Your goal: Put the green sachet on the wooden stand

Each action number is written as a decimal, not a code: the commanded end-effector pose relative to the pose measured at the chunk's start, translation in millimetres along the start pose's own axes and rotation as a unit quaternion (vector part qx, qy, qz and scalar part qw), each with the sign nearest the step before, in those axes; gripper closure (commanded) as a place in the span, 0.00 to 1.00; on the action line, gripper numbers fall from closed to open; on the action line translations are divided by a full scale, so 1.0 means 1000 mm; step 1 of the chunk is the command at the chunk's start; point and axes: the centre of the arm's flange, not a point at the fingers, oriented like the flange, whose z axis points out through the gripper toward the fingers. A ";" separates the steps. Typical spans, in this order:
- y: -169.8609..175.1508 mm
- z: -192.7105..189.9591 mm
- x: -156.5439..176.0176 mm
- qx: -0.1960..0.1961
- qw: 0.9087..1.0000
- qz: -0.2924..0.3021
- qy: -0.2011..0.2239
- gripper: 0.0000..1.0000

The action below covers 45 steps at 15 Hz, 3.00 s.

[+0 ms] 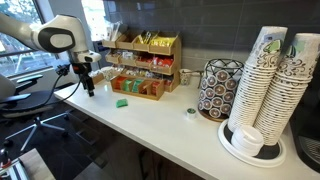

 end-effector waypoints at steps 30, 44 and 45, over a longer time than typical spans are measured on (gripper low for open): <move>-0.025 0.127 0.132 -0.083 0.985 0.143 0.042 0.00; -0.015 0.133 0.138 -0.043 0.981 0.186 0.023 0.25; -0.015 0.132 0.138 -0.042 0.981 0.188 0.024 0.29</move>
